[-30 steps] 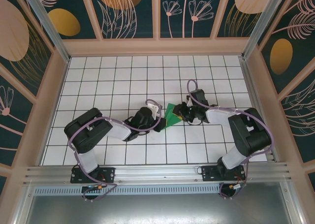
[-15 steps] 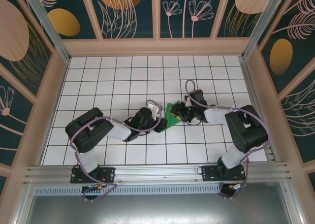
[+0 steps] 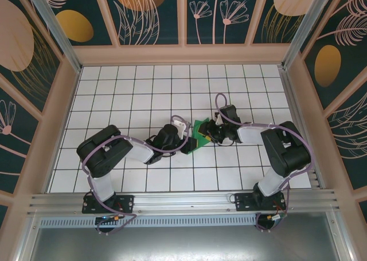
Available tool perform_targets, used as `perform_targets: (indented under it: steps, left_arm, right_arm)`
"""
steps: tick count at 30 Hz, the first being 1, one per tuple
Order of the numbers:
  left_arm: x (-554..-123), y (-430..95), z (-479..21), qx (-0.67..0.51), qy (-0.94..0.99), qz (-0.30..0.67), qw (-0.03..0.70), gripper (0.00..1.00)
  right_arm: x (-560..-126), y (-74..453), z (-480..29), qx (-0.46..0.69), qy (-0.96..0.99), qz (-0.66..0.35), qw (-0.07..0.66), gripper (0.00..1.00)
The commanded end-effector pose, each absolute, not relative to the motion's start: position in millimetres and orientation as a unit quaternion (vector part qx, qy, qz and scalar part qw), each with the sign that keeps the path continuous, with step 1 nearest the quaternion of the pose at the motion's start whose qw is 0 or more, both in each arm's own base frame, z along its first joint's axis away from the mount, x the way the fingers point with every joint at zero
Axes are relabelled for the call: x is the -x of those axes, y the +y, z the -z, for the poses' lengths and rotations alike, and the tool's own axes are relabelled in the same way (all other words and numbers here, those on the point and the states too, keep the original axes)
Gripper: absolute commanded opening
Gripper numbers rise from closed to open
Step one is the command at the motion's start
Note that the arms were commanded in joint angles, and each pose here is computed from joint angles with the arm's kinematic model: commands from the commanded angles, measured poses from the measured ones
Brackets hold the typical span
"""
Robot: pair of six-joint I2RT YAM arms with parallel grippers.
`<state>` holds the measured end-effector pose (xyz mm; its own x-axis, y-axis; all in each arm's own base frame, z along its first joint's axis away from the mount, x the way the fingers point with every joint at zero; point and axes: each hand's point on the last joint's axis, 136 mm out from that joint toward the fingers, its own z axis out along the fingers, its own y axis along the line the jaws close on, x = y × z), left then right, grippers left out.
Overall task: Fold a paper plane with a square sheet of paper (pick it up from the middle)
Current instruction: Fourth fold the wing at the center of the table.
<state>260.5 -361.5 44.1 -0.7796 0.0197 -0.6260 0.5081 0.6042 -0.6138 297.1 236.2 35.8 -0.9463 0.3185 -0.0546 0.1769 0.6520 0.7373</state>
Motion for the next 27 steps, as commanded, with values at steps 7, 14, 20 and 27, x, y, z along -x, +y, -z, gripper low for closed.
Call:
perform_targets:
  steps: [7,14,20,27]
  left_arm:
    - [-266.4,-367.4,-40.6,-0.168,0.846,0.409,0.298,0.21]
    - [-264.0,-371.6,-44.2,-0.177,0.840,0.424,0.290,0.11]
    - [-261.8,-368.4,-45.2,-0.170,0.836,0.442,0.277,0.07]
    - [-263.6,-364.4,-43.2,-0.181,0.834,0.442,0.274,0.05]
  right_arm:
    - [-299.0,240.8,-47.7,-0.122,0.901,-0.404,0.101,0.42]
    - [-295.4,239.0,-51.2,-0.089,0.902,-0.405,0.121,0.41]
    - [-294.0,235.3,-58.0,-0.060,0.896,-0.415,0.145,0.41]
    - [-290.8,229.3,-51.7,-0.046,0.902,-0.401,0.150,0.41]
